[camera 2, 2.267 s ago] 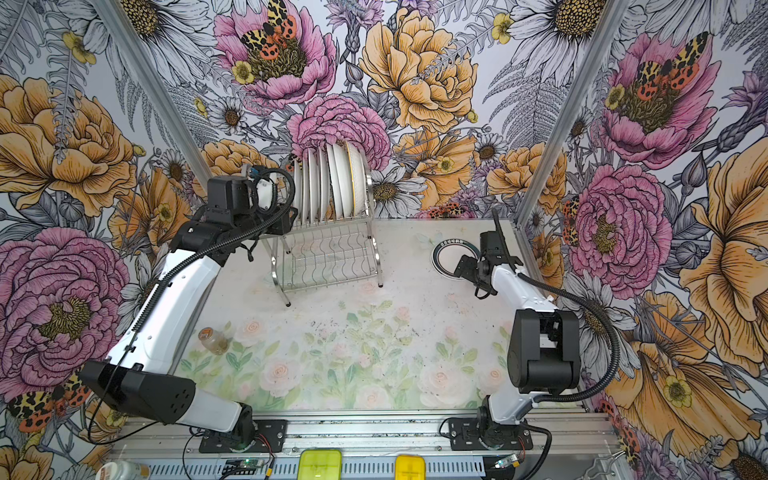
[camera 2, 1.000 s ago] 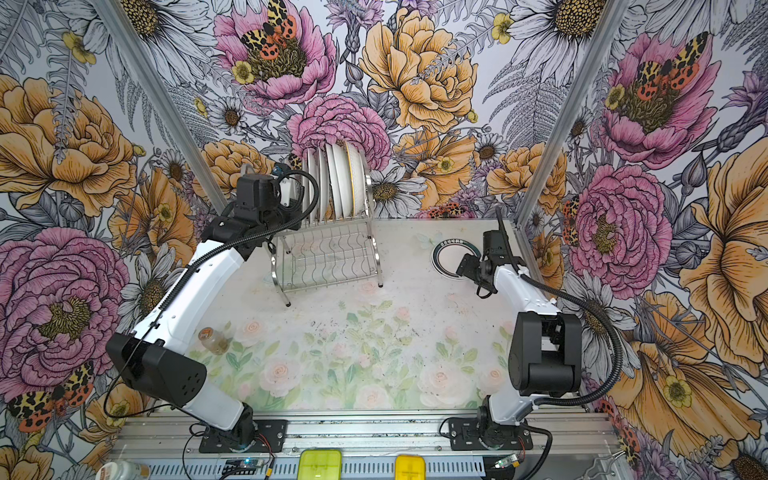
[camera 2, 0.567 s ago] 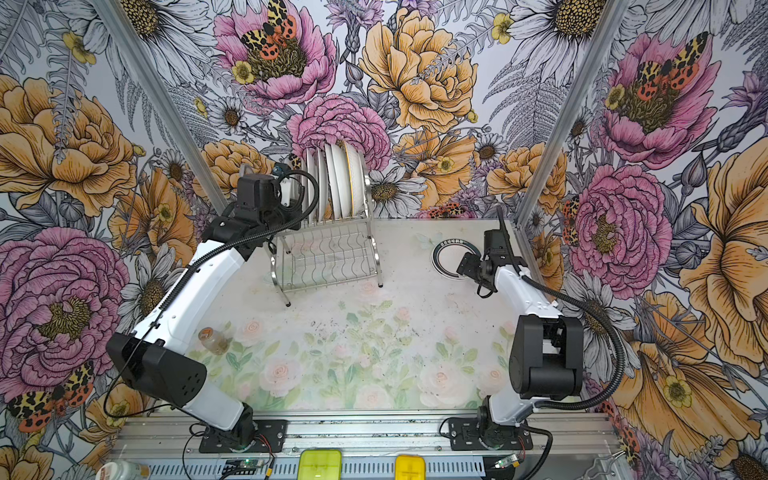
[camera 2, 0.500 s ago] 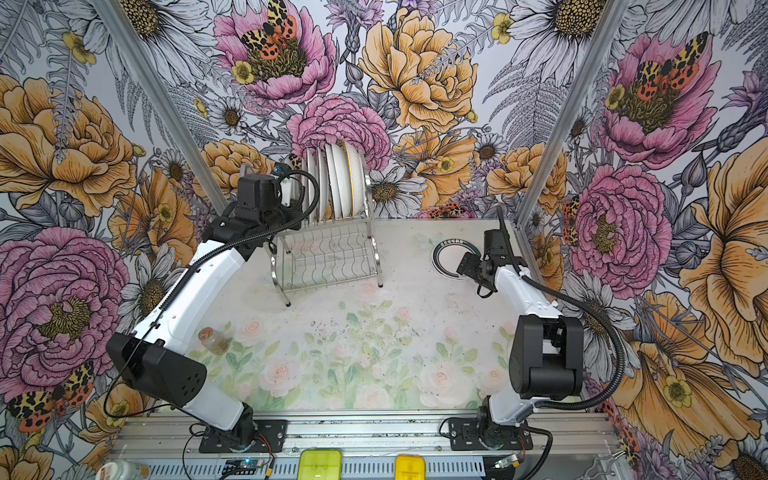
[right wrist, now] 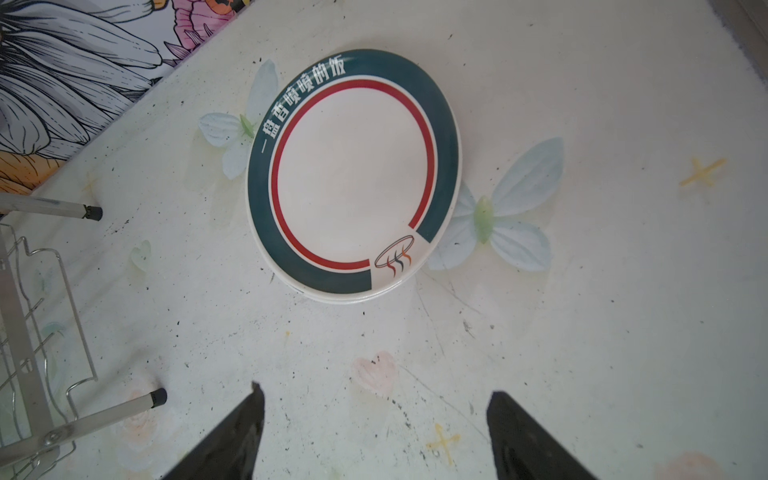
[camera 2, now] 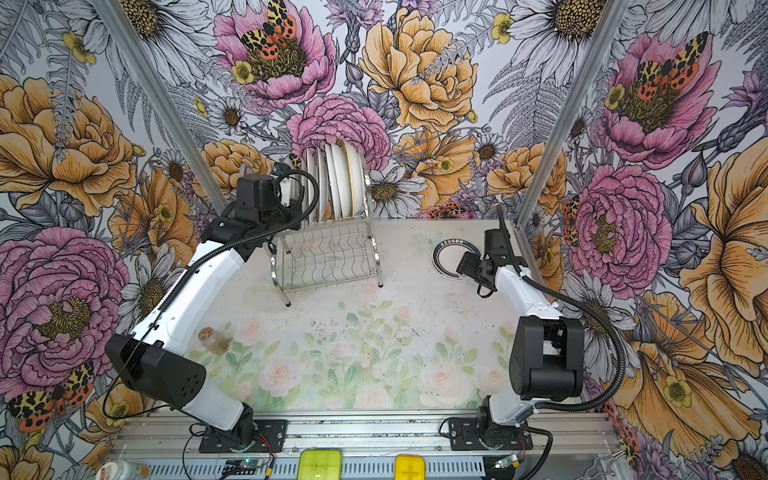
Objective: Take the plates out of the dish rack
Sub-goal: 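Close the left gripper on the front white plate rim in the rack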
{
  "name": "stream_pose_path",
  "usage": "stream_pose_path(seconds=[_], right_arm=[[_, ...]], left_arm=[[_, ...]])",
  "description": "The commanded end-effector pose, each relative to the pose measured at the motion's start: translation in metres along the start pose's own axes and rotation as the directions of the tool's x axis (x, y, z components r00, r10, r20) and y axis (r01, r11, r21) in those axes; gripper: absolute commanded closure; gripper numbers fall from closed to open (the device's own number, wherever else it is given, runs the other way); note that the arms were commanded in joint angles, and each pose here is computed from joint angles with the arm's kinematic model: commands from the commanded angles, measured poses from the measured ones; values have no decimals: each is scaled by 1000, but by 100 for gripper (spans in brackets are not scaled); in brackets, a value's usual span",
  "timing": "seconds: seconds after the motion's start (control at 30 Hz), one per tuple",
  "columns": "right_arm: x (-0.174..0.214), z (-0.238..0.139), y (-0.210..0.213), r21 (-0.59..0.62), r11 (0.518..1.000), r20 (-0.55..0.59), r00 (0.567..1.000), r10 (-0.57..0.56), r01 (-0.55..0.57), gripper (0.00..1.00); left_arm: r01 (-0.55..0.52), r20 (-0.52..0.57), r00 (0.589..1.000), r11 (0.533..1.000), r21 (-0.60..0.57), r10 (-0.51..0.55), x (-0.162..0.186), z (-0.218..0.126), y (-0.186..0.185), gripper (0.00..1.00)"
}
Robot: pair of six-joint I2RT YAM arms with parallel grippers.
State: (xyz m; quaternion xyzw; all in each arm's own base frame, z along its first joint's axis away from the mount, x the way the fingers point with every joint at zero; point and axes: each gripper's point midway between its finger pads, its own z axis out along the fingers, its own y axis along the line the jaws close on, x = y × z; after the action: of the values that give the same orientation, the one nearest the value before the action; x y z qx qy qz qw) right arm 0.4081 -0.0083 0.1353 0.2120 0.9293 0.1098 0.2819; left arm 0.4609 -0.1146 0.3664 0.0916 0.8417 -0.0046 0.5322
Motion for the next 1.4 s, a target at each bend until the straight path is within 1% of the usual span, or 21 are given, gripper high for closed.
stream_pose_path(seconds=[0.0,0.73,0.93,1.07,1.23,1.37], right_arm=[[-20,-19,9,-30,999,75,997,-16,19,14],[-23,-30,14,-56,998,95,995,-14,19,14],[-24,-32,15,-58,998,98,995,-15,20,13],[-28,-37,19,-69,997,113,993,-14,22,12],[-31,-45,21,-82,996,131,991,-10,20,10],[-30,-55,25,-105,994,145,989,2,13,8]], left_arm=[[4,77,997,999,-41,-1,-21,-25,15,100],[3,167,986,998,-56,6,-47,-64,26,100],[-28,227,973,999,-26,34,-62,-92,13,100],[-54,265,962,997,-61,68,-71,-114,7,100],[-85,324,941,994,-69,103,-82,-150,-9,100],[-113,351,927,991,-67,130,-81,-175,-25,100]])
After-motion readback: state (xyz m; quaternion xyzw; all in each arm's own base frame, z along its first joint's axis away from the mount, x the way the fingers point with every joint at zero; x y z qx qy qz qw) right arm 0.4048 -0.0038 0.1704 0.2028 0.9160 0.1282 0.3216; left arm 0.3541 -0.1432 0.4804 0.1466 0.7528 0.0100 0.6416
